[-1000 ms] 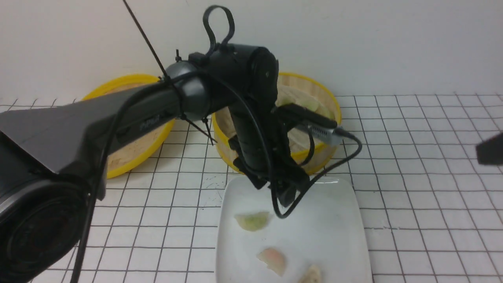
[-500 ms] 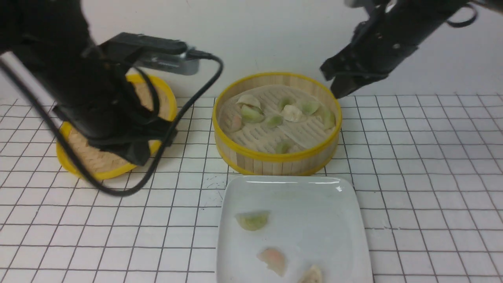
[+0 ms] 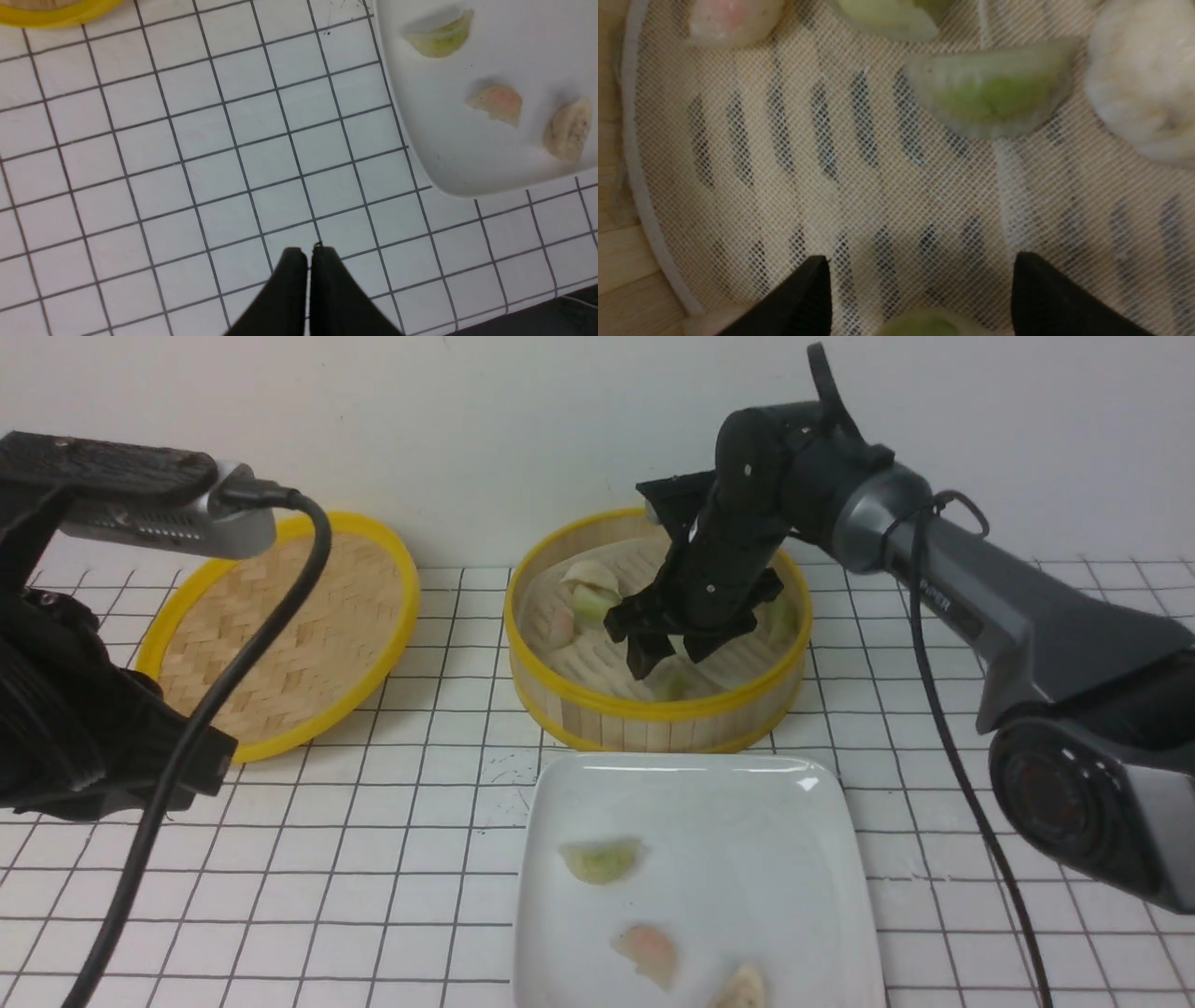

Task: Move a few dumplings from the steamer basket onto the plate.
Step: Use the right arm to grab a dumpling from inside the steamer

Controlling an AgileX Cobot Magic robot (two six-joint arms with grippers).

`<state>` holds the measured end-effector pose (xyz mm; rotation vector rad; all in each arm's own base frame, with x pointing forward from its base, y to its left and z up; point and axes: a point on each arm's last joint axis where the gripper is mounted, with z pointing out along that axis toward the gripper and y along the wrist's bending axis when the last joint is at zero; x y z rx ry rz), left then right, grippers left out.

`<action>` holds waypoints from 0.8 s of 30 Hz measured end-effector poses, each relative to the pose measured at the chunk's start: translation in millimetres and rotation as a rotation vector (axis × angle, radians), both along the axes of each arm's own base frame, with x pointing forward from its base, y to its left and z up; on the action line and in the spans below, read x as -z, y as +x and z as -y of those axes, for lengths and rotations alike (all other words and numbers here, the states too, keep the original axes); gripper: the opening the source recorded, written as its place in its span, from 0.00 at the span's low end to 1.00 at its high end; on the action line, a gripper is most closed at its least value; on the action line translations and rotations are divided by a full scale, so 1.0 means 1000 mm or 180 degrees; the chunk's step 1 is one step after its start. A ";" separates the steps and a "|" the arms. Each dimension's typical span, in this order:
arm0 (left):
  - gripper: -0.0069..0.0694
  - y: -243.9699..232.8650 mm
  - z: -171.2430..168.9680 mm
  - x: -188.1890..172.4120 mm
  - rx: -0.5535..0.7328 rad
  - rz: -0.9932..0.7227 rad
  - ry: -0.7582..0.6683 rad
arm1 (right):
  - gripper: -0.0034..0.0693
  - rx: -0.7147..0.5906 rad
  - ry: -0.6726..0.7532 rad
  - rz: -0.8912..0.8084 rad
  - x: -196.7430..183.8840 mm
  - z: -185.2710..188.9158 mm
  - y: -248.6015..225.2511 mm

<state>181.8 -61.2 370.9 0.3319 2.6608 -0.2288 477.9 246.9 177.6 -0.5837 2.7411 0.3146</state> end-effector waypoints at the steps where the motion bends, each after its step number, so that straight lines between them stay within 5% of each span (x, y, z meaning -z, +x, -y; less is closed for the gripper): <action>1: 0.08 -0.001 -0.001 0.000 -0.0002 0.0009 0.0014 | 0.70 -0.0009 -0.0008 -0.0006 0.001 -0.001 -0.001; 16: 0.08 0.001 -0.007 0.000 -0.0037 0.0071 0.0229 | 0.66 0.0050 -0.0372 -0.0051 0.002 -0.006 -0.021; 20: 0.08 0.001 -0.007 0.000 -0.0037 0.0072 0.0232 | 0.54 0.0048 -0.0397 -0.0069 0.005 -0.005 -0.022; 24: 0.08 0.001 -0.007 0.000 -0.0037 0.0072 0.0232 | 0.53 -0.0031 -0.0469 0.0004 0.002 -0.003 -0.021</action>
